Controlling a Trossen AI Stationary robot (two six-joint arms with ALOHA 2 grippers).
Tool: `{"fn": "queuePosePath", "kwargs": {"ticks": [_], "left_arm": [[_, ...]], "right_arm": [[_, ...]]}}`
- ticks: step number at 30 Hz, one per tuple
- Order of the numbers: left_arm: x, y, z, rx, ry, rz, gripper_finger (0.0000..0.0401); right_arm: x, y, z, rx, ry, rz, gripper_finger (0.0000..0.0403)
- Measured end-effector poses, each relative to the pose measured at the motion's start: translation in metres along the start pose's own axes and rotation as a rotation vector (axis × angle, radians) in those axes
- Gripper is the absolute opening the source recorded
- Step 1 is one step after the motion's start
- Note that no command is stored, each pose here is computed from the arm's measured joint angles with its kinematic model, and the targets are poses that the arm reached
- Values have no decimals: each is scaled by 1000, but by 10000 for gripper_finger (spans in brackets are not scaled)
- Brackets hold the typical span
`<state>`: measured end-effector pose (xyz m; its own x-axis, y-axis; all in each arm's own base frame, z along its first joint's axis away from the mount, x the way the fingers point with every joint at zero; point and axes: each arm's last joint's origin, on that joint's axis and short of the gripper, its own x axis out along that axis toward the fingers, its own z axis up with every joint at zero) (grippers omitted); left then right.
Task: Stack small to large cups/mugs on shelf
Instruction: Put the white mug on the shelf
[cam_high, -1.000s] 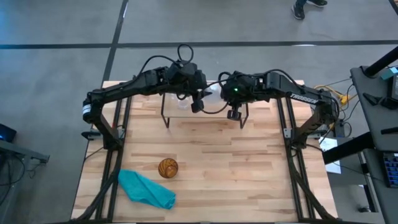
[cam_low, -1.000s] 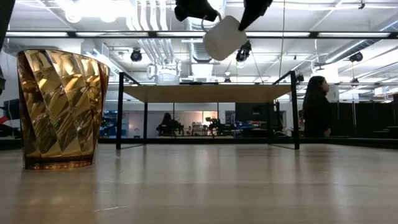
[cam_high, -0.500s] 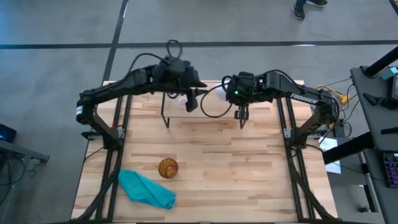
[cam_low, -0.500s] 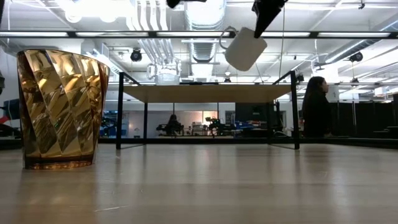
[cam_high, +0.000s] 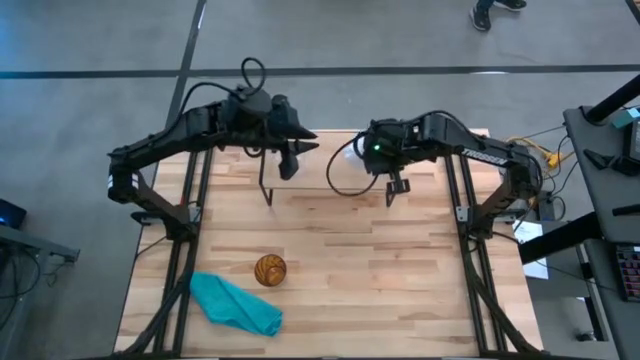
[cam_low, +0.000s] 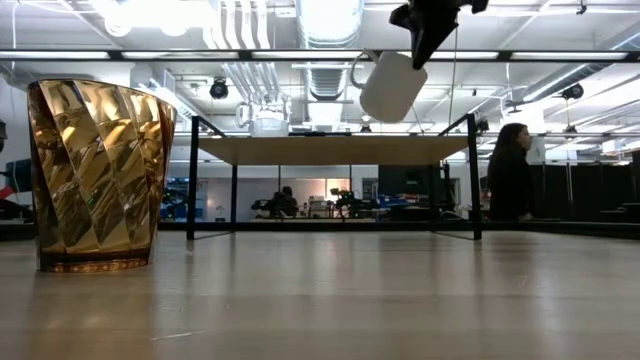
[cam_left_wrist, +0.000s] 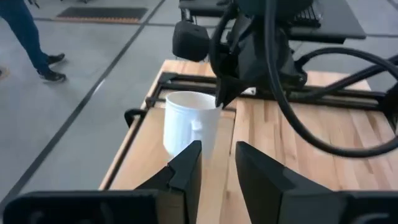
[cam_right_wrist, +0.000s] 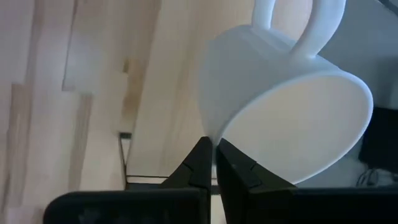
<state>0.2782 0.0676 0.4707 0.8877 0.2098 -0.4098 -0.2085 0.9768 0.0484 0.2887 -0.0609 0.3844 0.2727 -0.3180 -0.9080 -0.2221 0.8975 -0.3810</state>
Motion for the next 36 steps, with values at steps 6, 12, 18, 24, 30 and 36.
{"fn": "queuePosePath", "kwargs": {"ticks": [6,12,18,24,30,36], "left_arm": [[1,0,-7,-2,69,-3,86],[2,0,-7,-2,70,-3,86],[-1,0,-6,-1,64,-2,86],[-2,0,-6,1,62,-1,86],[-2,0,-6,1,62,-1,86],[-2,0,-6,8,61,-8,86]], "right_arm": [[21,5,1,-76,198,73,8],[8,-6,10,-30,133,-33,8],[-19,-15,11,25,43,-83,8],[-26,-16,12,47,-6,-56,9],[-19,-15,14,45,-1,-47,9],[-13,-16,21,57,-62,-38,9]]}}
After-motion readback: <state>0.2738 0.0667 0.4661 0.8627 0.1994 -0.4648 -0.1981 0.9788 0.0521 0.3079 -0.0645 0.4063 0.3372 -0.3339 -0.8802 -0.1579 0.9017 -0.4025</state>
